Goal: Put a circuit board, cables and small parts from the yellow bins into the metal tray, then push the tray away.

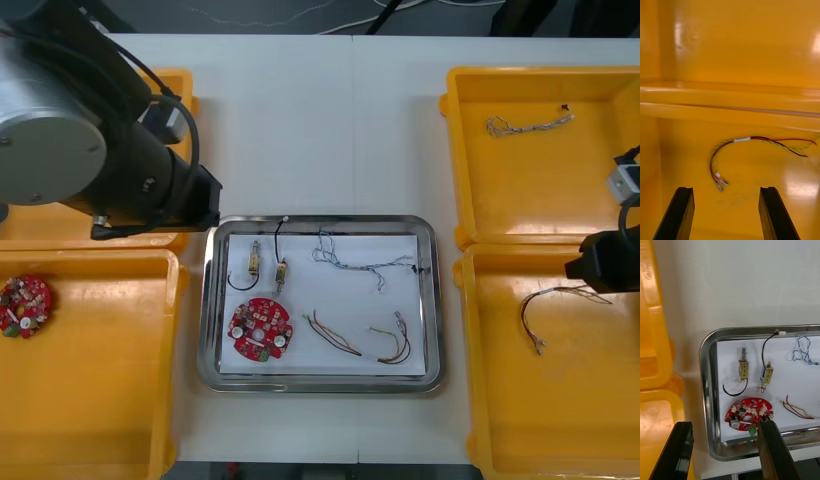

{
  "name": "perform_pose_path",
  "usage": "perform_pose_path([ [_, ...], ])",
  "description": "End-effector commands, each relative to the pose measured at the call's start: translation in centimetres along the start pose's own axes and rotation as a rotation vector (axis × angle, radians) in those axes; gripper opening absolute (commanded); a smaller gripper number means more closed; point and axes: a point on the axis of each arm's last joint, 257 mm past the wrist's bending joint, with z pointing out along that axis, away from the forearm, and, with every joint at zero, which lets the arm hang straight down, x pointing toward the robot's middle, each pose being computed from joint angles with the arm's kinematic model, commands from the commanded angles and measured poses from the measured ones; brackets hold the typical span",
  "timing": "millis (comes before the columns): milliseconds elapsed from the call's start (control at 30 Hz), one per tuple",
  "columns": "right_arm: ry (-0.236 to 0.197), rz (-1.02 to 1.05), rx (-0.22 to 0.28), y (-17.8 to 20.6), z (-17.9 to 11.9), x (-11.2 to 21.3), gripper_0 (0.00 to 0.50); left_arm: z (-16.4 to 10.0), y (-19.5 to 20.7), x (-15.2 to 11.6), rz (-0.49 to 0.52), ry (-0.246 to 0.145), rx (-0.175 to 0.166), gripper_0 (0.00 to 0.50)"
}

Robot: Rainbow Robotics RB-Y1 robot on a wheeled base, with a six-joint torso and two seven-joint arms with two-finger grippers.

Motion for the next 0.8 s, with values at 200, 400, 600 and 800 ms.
perform_pose_path([
  [200,-0.013,-0.201,-0.101,7.3,-1.2,-2.6,0.500,-2.5,7.7,0.8,0.090,0.001,-0.100,0.500],
  [400,-0.015,-0.339,-0.111,10.7,-1.4,-3.7,0.500,-2.6,11.2,2.4,0.097,0.043,-0.165,0.500],
  [600,-0.008,-0.458,-0.130,14.3,-1.5,-4.0,0.500,-3.1,13.8,3.1,0.097,0.039,-0.214,0.500],
  [800,0.046,-0.556,-0.146,16.5,-0.4,-1.9,0.500,-4.0,15.2,2.9,0.094,-0.010,-0.218,0.500],
])
